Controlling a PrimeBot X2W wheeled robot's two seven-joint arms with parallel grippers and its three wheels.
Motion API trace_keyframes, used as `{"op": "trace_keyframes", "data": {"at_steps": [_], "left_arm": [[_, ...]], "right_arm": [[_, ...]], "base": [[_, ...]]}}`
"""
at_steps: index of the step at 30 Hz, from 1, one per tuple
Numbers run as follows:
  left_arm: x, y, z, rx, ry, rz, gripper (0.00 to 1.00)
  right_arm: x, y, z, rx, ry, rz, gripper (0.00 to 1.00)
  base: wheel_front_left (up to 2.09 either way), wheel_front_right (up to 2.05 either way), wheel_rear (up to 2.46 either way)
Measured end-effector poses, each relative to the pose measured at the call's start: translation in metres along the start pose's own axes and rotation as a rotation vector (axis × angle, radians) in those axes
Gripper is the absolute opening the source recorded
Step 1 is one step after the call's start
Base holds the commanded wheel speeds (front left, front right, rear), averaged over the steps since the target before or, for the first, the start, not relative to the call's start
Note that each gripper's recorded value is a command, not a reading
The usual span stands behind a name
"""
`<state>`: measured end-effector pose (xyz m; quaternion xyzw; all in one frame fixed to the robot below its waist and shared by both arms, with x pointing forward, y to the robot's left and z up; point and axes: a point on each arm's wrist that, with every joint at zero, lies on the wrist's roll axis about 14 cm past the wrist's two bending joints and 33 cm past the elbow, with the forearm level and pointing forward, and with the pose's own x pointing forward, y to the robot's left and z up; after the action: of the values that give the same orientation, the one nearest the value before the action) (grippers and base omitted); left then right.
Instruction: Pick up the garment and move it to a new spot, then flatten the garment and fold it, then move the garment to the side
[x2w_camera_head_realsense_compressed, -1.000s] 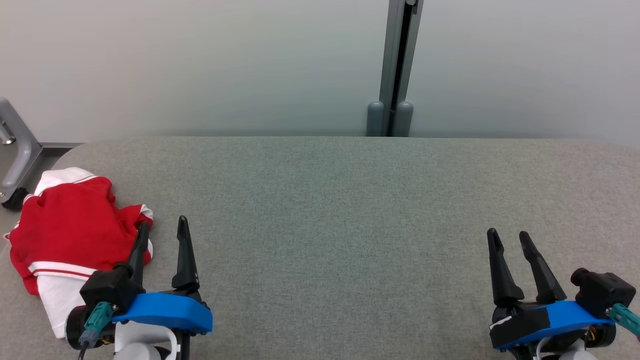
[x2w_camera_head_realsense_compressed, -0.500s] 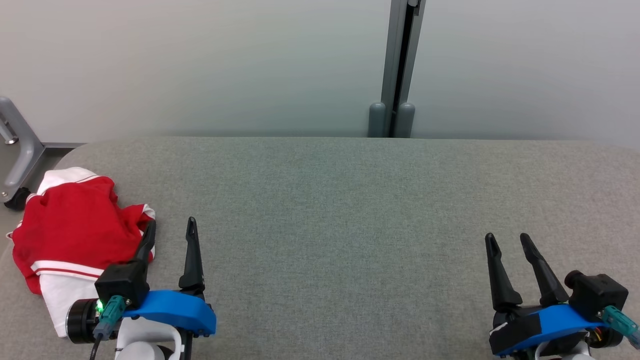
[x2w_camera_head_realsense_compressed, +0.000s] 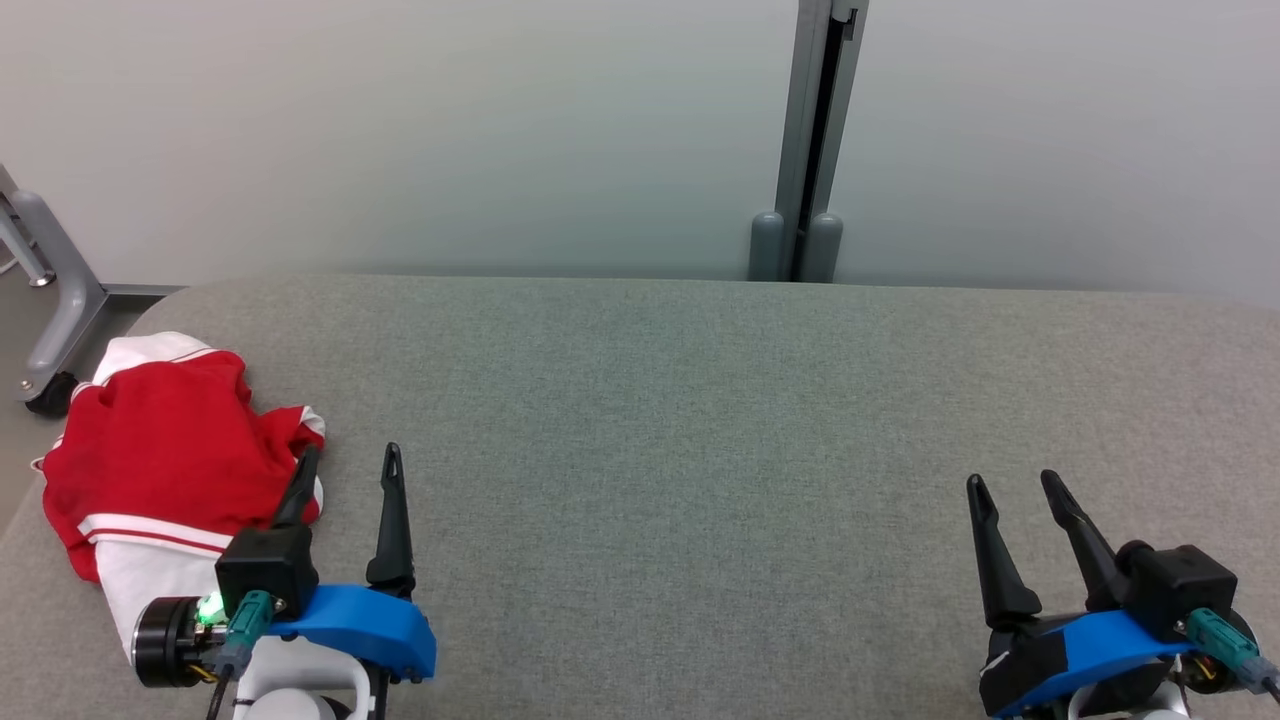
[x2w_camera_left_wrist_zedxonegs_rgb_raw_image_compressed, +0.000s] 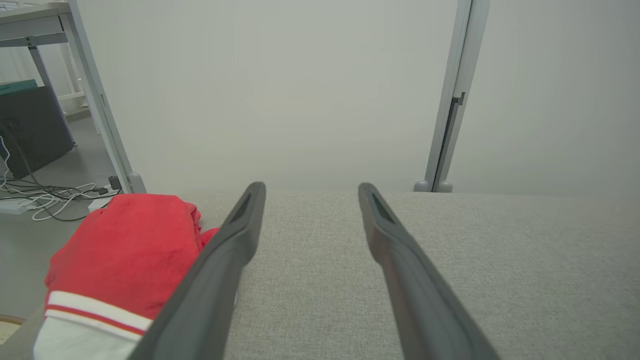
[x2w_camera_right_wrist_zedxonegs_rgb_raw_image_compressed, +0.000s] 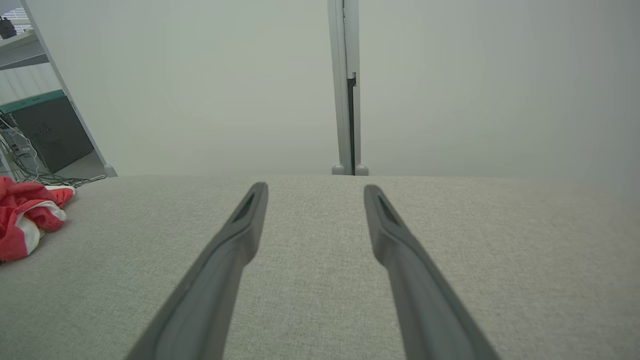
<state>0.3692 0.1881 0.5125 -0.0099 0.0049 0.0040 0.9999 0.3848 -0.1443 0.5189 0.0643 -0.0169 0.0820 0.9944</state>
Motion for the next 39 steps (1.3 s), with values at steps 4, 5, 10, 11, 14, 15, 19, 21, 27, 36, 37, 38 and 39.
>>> {"op": "trace_keyframes", "data": {"at_steps": [4,5,10,11,14,15,19,21,27,36,37,38,39], "left_arm": [[-0.001,-0.001,0.000,0.021,0.000,-0.003,1.00],[-0.001,-0.001,0.000,0.021,0.000,-0.003,1.00],[-0.001,-0.001,0.000,0.024,0.000,-0.003,1.00],[-0.001,-0.001,0.000,0.024,0.000,-0.002,1.00],[-0.001,0.000,0.000,0.022,0.001,0.001,1.00],[-0.001,0.000,0.000,0.022,0.001,0.001,1.00],[-0.002,0.003,0.001,0.024,-0.006,0.011,1.00],[-0.004,0.006,0.002,0.026,-0.009,0.020,1.00],[-0.012,0.029,0.008,0.030,-0.033,0.089,1.00],[-0.039,0.070,0.012,0.038,-0.051,0.217,1.00],[-0.042,0.075,0.013,0.038,-0.053,0.231,1.00],[-0.046,0.080,0.013,0.040,-0.055,0.246,1.00],[-0.050,0.084,0.014,0.042,-0.057,0.260,1.00]], "right_arm": [[0.000,0.001,0.000,-0.020,0.005,0.004,1.00],[0.000,0.001,0.000,-0.020,0.006,0.005,1.00],[0.001,0.001,-0.002,-0.019,0.012,0.006,1.00],[0.001,0.001,-0.002,-0.019,0.012,0.006,1.00],[0.001,0.001,-0.002,-0.019,0.012,0.006,1.00],[0.001,0.001,-0.002,-0.019,0.012,0.006,1.00],[0.001,0.004,-0.002,-0.017,0.013,0.014,1.00],[0.003,0.007,-0.003,-0.015,0.014,0.024,1.00],[0.010,0.025,-0.004,-0.016,0.015,0.076,1.00],[0.022,0.066,-0.010,-0.008,0.027,0.199,1.00],[0.023,0.072,-0.010,-0.004,0.028,0.213,1.00],[0.024,0.077,-0.011,-0.002,0.028,0.227,1.00],[0.025,0.081,-0.011,-0.002,0.028,0.240,1.00]], "base": [[0.00,0.00,0.00],[0.00,0.00,0.00],[0.00,0.00,0.00],[0.00,0.00,0.00],[0.00,0.00,0.00],[0.00,0.00,0.00],[0.00,0.00,0.00],[0.00,0.00,0.00],[0.00,0.00,0.00],[0.00,0.00,0.00],[0.00,0.00,0.00],[0.00,0.00,0.00],[0.00,0.00,0.00]]}}
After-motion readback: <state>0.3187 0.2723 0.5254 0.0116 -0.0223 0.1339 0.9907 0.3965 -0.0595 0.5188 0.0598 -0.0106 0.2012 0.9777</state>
